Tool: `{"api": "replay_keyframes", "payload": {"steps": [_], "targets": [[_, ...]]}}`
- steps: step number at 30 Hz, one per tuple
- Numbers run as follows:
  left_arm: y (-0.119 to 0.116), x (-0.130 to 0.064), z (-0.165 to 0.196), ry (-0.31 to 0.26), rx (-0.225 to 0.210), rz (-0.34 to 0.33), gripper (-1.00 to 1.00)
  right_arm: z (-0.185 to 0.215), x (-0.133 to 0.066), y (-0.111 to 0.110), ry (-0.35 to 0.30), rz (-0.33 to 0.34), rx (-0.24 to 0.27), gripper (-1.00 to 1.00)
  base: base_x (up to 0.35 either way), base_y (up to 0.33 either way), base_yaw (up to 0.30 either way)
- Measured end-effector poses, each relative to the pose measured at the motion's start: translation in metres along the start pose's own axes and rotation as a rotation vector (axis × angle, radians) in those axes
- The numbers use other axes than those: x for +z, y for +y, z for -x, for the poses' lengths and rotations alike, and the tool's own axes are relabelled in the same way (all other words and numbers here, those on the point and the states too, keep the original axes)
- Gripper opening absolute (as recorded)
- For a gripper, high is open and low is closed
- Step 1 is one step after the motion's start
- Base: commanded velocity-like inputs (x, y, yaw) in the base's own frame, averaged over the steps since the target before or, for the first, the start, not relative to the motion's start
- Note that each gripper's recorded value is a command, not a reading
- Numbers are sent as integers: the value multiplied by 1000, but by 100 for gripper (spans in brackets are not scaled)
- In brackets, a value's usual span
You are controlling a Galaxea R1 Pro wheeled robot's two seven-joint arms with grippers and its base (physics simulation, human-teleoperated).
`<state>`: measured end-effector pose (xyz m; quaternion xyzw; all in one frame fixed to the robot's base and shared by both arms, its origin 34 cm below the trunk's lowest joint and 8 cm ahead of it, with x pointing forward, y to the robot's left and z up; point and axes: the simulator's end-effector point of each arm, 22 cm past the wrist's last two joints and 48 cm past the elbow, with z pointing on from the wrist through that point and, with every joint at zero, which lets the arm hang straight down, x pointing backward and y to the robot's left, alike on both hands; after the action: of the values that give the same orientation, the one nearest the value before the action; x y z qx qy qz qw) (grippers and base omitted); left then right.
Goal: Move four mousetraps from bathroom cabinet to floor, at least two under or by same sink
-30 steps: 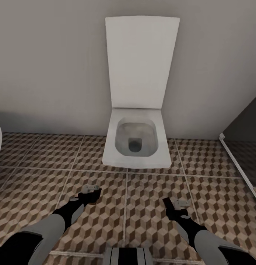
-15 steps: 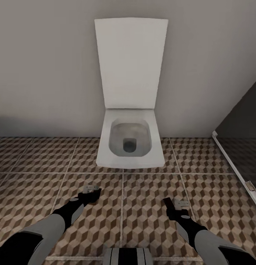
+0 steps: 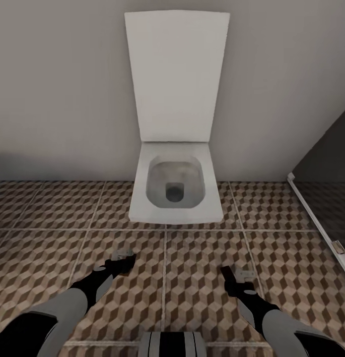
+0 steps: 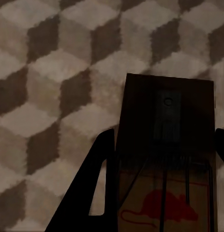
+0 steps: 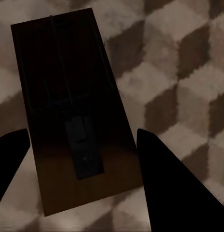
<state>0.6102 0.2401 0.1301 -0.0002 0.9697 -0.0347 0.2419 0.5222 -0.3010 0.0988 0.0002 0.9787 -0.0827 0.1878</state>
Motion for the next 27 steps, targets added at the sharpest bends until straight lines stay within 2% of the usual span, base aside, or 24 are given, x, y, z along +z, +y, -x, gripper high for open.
{"api": "replay_keyframes", "payload": {"steps": [14, 27], "targets": [[2, 17, -33, 57, -3, -2, -100, -31, 15, 4, 55, 2, -8, -100, 0, 0, 0], [2, 19, -38, 64, -3, -2, -100, -35, 17, 4, 63, 2, -9, -100, 0, 0, 0]]}}
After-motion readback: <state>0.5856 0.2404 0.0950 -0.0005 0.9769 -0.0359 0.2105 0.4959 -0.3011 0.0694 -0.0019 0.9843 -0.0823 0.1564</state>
